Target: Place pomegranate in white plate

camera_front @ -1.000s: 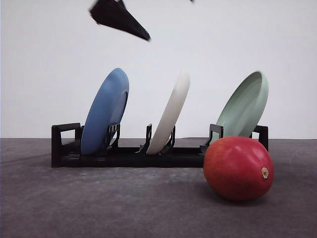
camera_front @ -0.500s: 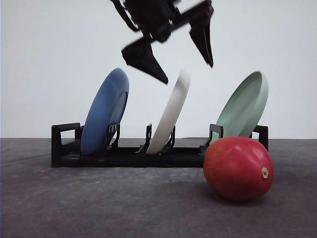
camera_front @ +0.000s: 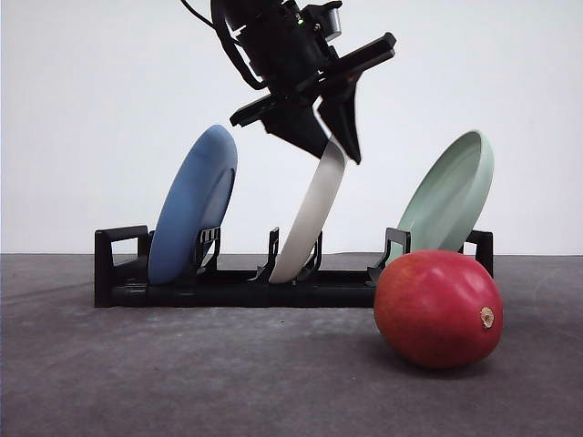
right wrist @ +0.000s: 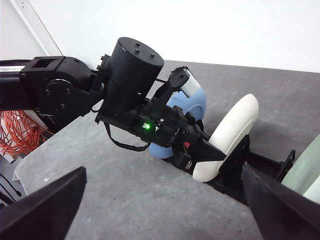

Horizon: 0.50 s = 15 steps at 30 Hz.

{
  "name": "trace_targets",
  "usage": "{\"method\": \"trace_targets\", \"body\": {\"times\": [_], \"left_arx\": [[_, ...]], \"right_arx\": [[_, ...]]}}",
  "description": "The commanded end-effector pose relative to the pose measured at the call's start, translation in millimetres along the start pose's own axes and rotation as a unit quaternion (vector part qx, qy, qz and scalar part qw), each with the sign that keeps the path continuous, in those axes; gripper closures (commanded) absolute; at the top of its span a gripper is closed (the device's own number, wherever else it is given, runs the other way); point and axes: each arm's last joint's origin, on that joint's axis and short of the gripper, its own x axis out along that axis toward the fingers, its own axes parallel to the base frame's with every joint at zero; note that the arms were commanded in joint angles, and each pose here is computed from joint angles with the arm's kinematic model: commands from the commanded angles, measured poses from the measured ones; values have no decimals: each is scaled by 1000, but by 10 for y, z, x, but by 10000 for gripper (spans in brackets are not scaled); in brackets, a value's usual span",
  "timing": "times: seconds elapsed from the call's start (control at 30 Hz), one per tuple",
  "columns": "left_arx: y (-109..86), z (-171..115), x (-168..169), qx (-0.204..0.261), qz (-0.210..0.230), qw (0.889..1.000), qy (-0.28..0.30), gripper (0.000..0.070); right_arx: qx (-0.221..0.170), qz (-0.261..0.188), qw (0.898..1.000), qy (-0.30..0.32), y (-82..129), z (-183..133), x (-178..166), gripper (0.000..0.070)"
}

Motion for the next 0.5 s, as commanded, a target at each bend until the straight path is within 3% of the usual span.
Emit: {"method": "trace_targets", "body": {"times": [0.0,0.23,0.47], "left_arx": [[-23,25,62,9,-1,1000,0,697],[-45,73,-47,-10,-7,1000,-5,697],[-198,224,-559,3,-43,997,-61,697]], "right_arx": [[-1,4,1000,-5,22,40,-9,67],[5,1,1000,1,14,28,-3,67],[13,0,1000,9,-2,15,10,67]]}}
